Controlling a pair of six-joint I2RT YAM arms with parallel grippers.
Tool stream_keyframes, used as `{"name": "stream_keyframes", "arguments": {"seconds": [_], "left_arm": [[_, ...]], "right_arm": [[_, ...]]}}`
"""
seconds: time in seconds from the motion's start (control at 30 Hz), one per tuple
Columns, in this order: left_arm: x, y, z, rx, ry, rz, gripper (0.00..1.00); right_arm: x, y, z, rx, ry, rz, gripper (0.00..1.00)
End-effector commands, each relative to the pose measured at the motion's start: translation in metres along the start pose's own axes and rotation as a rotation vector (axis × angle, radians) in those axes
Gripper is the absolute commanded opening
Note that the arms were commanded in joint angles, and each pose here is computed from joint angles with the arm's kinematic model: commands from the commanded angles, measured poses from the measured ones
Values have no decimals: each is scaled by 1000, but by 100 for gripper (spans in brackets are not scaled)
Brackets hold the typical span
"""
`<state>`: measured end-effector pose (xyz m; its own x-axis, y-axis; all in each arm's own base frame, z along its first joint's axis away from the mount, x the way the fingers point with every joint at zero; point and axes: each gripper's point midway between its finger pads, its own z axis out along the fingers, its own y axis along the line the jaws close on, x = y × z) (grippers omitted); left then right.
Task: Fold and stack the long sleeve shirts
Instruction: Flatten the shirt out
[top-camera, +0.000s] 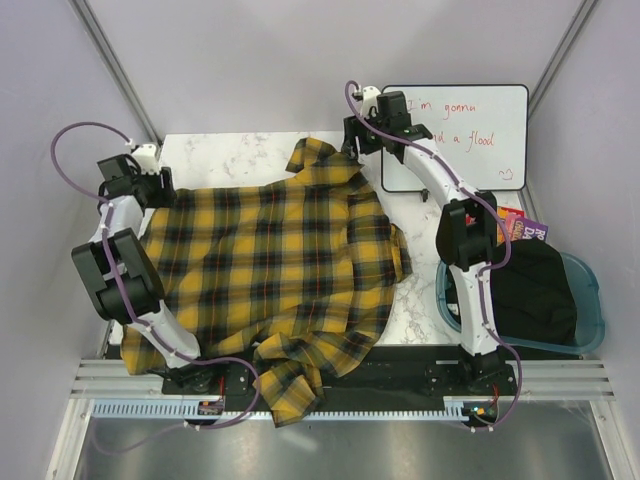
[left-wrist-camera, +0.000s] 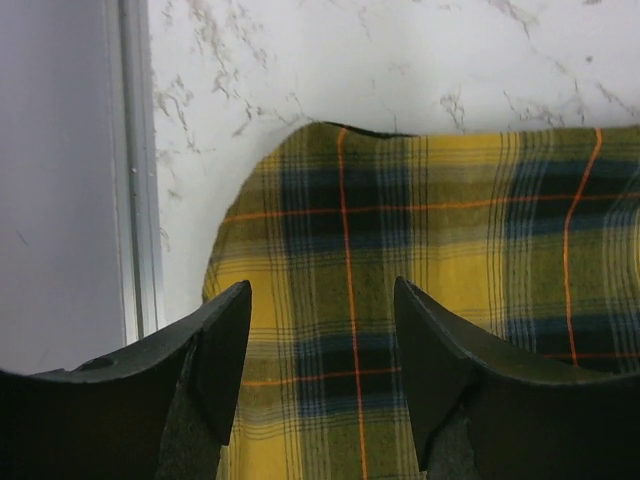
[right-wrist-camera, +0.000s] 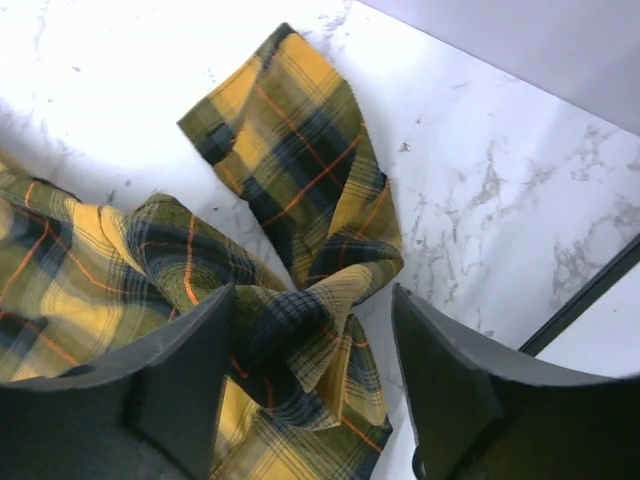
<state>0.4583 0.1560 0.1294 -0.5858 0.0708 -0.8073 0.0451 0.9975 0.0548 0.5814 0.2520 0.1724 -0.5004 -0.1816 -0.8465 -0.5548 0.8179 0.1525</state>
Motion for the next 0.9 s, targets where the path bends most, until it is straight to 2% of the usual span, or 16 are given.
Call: {"name": "stream_keyframes", "arguments": {"seconds": [0.0,0.03,0.1,0.13,0.2,0.23,0.27,0.37,0.4,0.5,0.63,0.73,0.87], "left_arm": [[16,-15,0,32,84,136,63],[21,-16,3,30,109,140,61],[35,-17,12,20,157,140,59],[40,-17,16,9,177,142,59],[40,-16,23,-16,199,151,56],[47,-17,29,-13,224,145,55],[44,-16,32,-39,233,149,55],[49,-10,41,-85,271,139,57],[51,-6,43,-105,286,137,59],[62,21,49,-209,343,129,60],[47,49,41,-228,282,27,57],[25,33,28,-129,197,28,57],[11,9,12,-63,151,70,56]], "right_arm": [[-20,-10,-12,143,-26,-22,86],[-26,-8,-22,150,-36,-29,88],[-10,-6,-28,147,6,-41,89],[-16,0,-40,135,-5,-52,88],[8,11,-44,92,52,-52,81],[9,26,-50,60,55,-68,80],[29,31,-49,53,102,-68,80],[49,43,-51,65,147,-93,86],[51,45,-50,66,150,-87,96],[52,44,-48,77,153,-74,98],[26,43,-59,95,97,-97,98],[8,57,-78,30,52,-136,97],[30,70,-87,-34,106,-161,86]]}}
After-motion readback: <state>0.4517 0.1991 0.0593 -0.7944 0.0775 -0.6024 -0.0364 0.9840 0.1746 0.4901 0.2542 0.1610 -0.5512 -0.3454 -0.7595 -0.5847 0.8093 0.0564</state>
